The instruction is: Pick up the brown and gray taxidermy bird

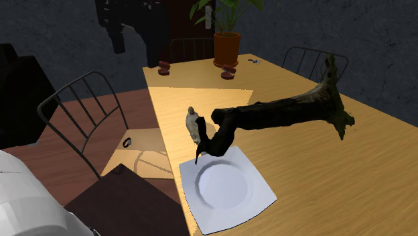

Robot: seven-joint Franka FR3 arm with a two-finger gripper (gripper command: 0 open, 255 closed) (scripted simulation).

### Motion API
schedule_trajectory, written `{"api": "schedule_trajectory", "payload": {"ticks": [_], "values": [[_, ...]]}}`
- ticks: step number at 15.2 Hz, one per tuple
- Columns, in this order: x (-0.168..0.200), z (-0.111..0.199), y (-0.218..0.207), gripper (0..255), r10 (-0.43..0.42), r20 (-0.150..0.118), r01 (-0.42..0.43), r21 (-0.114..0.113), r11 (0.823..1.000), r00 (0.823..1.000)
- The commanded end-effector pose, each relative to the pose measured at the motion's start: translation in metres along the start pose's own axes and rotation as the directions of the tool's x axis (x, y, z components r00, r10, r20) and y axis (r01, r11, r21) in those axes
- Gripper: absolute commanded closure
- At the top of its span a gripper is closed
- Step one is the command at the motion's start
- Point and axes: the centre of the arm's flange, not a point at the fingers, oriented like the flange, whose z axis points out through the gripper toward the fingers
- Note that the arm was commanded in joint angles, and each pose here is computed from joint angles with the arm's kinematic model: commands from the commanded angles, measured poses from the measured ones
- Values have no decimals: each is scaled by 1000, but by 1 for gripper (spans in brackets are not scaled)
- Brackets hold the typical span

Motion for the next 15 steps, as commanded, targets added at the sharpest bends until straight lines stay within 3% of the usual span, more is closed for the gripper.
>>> {"api": "schedule_trajectory", "payload": {"ticks": [1,8,15], "values": [[0,0,0,0,0,0,0,0,1000,1000],[37,77,17,0,-159,-53,157,-44,987,986],[80,152,30,0,-316,-98,307,-96,947,944]]}}
